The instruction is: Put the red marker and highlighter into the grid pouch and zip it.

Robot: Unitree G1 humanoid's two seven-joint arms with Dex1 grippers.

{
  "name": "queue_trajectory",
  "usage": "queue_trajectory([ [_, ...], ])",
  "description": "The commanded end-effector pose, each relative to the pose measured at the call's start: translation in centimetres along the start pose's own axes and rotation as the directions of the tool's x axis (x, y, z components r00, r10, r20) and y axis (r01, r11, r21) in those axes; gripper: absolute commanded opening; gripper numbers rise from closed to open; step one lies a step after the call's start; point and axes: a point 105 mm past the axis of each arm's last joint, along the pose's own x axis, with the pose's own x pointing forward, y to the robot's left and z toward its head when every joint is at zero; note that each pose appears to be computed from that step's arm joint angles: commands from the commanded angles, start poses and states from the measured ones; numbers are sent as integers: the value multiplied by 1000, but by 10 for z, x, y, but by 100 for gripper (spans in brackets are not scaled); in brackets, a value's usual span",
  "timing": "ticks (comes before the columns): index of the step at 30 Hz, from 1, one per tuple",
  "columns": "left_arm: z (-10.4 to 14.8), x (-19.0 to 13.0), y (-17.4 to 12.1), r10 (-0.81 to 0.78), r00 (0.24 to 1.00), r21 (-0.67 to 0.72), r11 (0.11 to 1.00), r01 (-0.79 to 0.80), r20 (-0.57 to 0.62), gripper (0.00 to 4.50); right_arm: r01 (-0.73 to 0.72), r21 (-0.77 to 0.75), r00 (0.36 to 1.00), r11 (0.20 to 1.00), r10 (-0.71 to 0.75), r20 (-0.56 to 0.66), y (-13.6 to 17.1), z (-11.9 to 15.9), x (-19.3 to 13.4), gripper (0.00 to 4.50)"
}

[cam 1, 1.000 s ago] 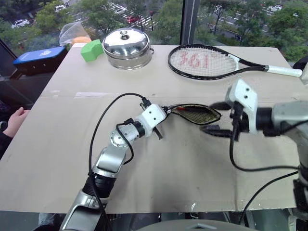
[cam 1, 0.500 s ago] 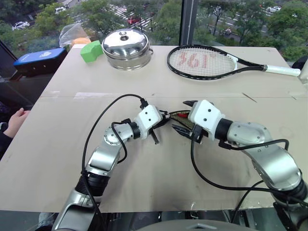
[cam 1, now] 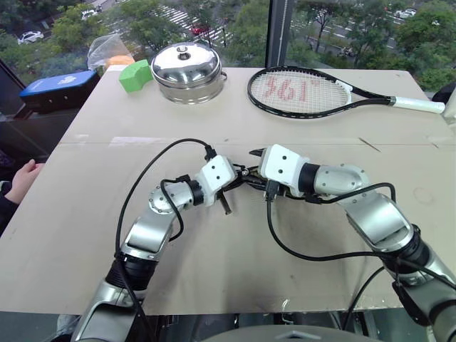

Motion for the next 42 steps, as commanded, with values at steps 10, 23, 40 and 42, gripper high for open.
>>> queue_trajectory([
  [10,18,-1,-5,-5,998,65,998,2,56,0,-79,-53,994,995,83,75,2,18,8,84],
  [23,7,-8,-4,15,999,63,998,-17,33,0,-25,68,997,997,21,70,1,6,-22,2],
  [40,5,-7,-8,-12,999,113,994,6,47,0,50,352,994,935,-80,72,0,3,-53,130],
  [42,6,-7,-9,-17,998,136,991,10,54,0,62,392,993,918,-97,71,-6,7,-43,211],
])
